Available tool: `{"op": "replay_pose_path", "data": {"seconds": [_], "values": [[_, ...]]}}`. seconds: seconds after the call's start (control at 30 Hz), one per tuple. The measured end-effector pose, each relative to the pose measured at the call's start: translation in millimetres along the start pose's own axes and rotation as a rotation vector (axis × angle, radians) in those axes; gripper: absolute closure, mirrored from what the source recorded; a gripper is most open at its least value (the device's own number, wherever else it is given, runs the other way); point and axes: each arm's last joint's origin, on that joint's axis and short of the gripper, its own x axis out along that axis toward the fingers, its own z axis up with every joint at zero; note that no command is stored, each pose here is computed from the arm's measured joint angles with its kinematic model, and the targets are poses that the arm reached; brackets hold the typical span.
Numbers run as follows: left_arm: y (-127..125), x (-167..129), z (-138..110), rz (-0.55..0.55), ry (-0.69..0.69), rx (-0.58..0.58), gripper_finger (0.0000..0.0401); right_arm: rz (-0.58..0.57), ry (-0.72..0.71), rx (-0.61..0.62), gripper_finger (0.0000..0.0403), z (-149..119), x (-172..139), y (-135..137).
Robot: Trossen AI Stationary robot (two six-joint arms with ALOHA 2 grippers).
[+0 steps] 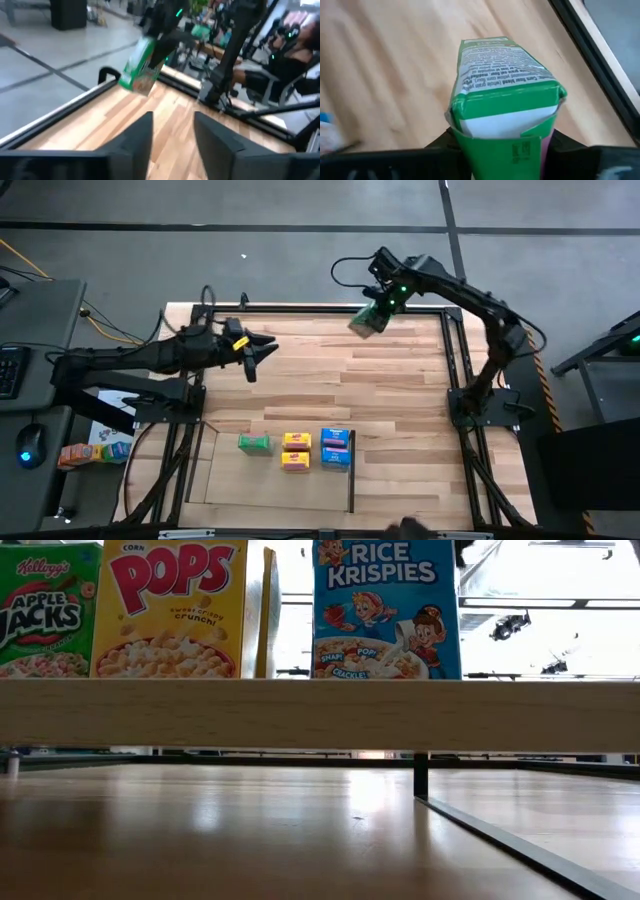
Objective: Stack cereal on shelf
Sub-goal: Put the green cereal box on the shelf aligned with the green cereal box
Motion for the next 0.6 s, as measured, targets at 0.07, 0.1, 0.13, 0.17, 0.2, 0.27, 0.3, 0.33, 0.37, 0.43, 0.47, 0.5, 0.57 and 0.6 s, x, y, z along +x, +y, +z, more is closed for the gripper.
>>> {"op": "replay_pose_path", "data": {"seconds": [0.07,0.1,0.13,0.17,0.2,0.27,0.3,0.33,0.37,0.43,0.47,0.5,0.57,0.6], "values": [[4.9,13.9,0.8,-0.013,0.041,-0.004,0.0236,0.021,-0.068,-0.029,0.0299,0.4,-11.3,24.5],[7.7,21.3,0.5,-0.020,0.068,-0.005,0.0218,0.034,-0.097,-0.045,0.0300,0.7,-14.9,37.4],[10.2,29.3,0.1,-0.023,0.096,0.000,0.0201,0.049,-0.124,-0.062,0.0301,1.2,-17.1,50.4],[11.9,37.5,0.8,-0.031,0.118,0.004,0.0185,0.064,-0.146,-0.078,0.0302,1.8,-18.0,62.8],[13.8,45.7,1.4,-0.038,0.139,0.005,0.0169,0.068,-0.162,-0.092,0.0302,2.2,-17.2,75.7],[16.7,60.8,3.3,-0.054,0.175,0.000,0.0142,0.064,-0.180,-0.113,0.0302,1.7,-13.8,99.4],[17.6,67.6,4.1,-0.072,0.194,-0.005,0.0131,0.051,-0.187,-0.124,0.0302,0.9,-11.6,110.4],[17.7,74.0,5.2,-0.098,0.210,-0.004,0.0121,0.042,-0.190,-0.139,0.0302,0.1,-8.3,121.5],[16.4,79.5,6.0,-0.140,0.228,0.006,0.0113,0.031,-0.194,-0.151,0.0302,-0.8,-5.2,131.4],[13.7,88.9,5.4,-0.230,0.266,0.038,0.0102,0.012,-0.192,-0.161,0.0302,-3.1,1.7,147.6],[11.2,92.9,4.8,-0.283,0.282,0.053,0.0099,0.013,-0.201,-0.157,0.0302,-3.5,3.8,154.6],[8.7,95.8,3.1,-0.332,0.301,0.063,0.0097,0.024,-0.205,-0.153,0.0302,-4.2,5.3,160.5],[2.5,102.3,-1.2,-0.402,0.326,0.091,0.0096,0.041,-0.200,-0.150,0.0302,-6.0,9.8,170.8],[0.1,104.5,-4.5,-0.415,0.340,0.106,0.0096,0.051,-0.196,-0.147,0.0302,-6.4,12.4,175.0]]}}
